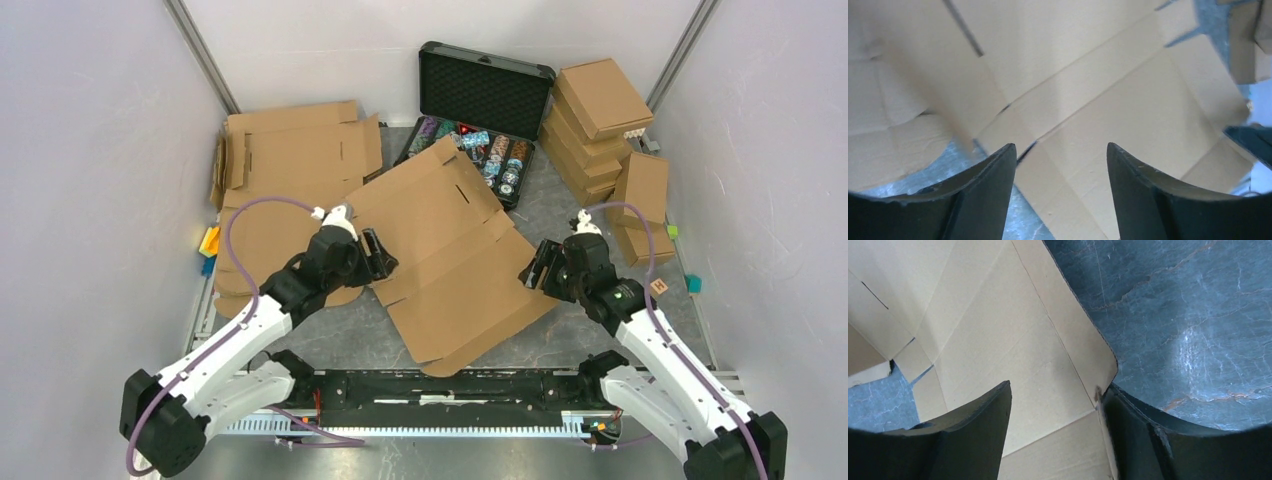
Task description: Fold the paper box
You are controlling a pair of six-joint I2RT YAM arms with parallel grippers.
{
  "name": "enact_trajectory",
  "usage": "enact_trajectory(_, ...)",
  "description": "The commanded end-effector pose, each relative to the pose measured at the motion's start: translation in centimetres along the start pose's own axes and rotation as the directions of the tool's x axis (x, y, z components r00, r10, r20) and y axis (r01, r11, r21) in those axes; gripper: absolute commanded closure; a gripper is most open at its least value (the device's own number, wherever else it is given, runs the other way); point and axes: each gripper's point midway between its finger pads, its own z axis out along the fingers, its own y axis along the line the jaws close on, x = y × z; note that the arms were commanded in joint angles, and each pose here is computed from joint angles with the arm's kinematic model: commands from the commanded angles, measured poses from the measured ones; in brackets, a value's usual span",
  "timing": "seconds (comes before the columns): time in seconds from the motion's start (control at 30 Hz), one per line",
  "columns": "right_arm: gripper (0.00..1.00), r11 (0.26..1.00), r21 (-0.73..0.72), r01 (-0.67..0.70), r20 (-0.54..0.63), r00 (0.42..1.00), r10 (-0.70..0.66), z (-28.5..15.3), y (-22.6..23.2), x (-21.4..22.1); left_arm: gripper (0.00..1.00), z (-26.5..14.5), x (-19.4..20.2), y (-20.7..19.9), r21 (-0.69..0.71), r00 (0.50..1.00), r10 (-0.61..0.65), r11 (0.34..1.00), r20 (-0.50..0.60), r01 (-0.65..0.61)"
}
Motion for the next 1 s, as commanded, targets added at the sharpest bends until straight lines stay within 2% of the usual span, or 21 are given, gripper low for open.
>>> enact_trajectory(0.0,0.26,1.000,-0.008,0.016,0.052,0.999,-0.016,-0.6,1.7,-3.0,0.19,-2.8,-1.9,-4.7,0.108,0.970,0.240,0.964,0.022,-0.241)
enact_trajectory(0.03,0.25,1.000,-0.010,0.019,0.044,0.999,-0.019,-0.5,1.9,-3.1,0.09,-3.3,-1.7,-5.9,0.146,0.959,0.282,0.948,0.027,-0.283)
enact_trajectory(0.1,0.25,0.999,-0.022,0.023,0.030,0.999,-0.023,-0.3,2.4,-3.3,0.00,-4.1,-1.3,-8.6,0.244,0.936,0.349,0.906,0.037,-0.347)
enact_trajectory(0.13,0.25,0.999,-0.028,0.022,0.023,1.000,-0.022,-0.3,2.7,-3.3,0.00,-4.6,-0.5,-10.1,0.320,0.924,0.382,0.872,0.029,-0.371)
enact_trajectory(0.27,0.25,0.999,-0.042,0.008,0.020,1.000,-0.007,-0.1,3.1,-3.4,0.00,-5.2,2.2,-13.7,0.440,0.871,0.490,0.774,0.039,-0.455)
enact_trajectory(0.5,0.23,0.997,-0.055,-0.045,-0.035,0.998,0.043,-0.2,3.7,-2.9,0.00,-6.1,8.9,-19.0,0.543,0.703,0.711,0.582,0.021,-0.605)
enact_trajectory(0.63,0.23,0.997,-0.057,-0.053,-0.061,0.997,0.050,0.1,3.9,-2.5,0.05,-5.6,13.2,-20.6,0.581,0.591,0.806,0.491,-0.021,-0.649)
enact_trajectory(0.7,0.23,0.997,-0.054,-0.057,-0.058,0.997,0.054,0.1,3.8,-2.5,0.11,-4.9,14.5,-20.6,0.564,0.553,0.831,0.480,-0.048,-0.672)
enact_trajectory(0.97,0.23,0.995,-0.067,-0.077,-0.055,0.996,0.073,-0.2,4.0,-2.6,0.11,-3.6,17.4,-19.7,0.469,0.457,0.887,0.433,-0.069,-0.770)
